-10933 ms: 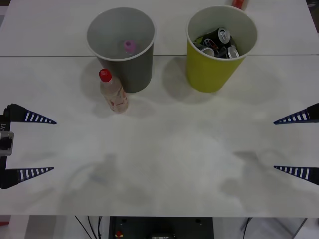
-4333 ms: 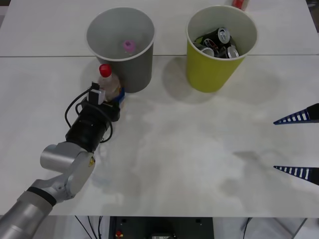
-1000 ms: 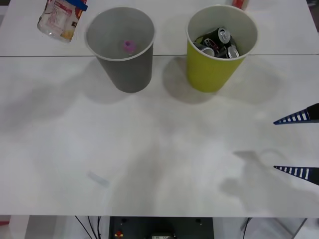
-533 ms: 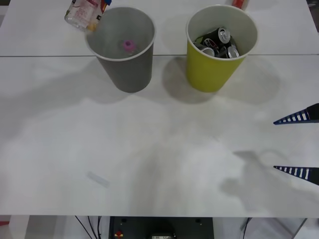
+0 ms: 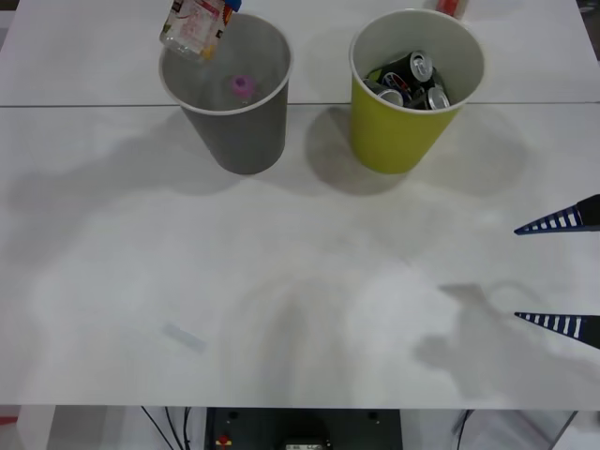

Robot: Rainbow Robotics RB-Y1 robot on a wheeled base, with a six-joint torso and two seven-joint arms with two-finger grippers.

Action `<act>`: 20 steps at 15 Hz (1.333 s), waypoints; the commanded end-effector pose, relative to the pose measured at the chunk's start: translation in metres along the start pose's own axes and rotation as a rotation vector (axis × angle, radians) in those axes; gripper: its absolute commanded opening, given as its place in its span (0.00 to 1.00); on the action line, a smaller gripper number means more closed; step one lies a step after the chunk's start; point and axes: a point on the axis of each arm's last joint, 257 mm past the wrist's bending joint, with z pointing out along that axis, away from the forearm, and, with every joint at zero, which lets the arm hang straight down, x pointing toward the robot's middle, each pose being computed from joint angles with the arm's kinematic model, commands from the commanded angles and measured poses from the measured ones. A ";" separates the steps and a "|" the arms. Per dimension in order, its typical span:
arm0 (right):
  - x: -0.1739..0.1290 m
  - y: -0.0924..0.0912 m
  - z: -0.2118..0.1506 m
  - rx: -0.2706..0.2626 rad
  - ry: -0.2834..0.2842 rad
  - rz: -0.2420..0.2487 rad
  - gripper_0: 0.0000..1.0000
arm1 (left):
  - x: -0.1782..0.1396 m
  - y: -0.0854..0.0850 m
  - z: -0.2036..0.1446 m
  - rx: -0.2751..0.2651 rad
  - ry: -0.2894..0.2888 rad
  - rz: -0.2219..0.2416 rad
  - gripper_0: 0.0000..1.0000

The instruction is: Put the can into the green bin and the plastic bottle into the gray bin

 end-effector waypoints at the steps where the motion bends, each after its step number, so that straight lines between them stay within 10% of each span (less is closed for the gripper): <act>1: 0.000 0.000 0.000 0.000 0.000 0.000 1.00 | -0.002 0.000 0.003 -0.002 -0.008 -0.005 0.00; 3: 0.000 0.000 0.000 0.000 0.000 0.000 1.00 | -0.002 0.002 0.003 -0.010 -0.006 -0.002 0.04; 5: 0.000 0.000 0.000 0.000 0.000 0.000 1.00 | -0.002 0.004 0.003 -0.016 -0.006 0.001 1.00; 16: 0.000 0.000 0.000 0.000 0.000 0.000 1.00 | 0.061 0.026 -0.045 0.146 -0.018 0.007 1.00; 20: 0.000 0.000 0.000 0.000 0.000 0.000 1.00 | 0.109 0.028 -0.076 0.158 -0.029 0.102 1.00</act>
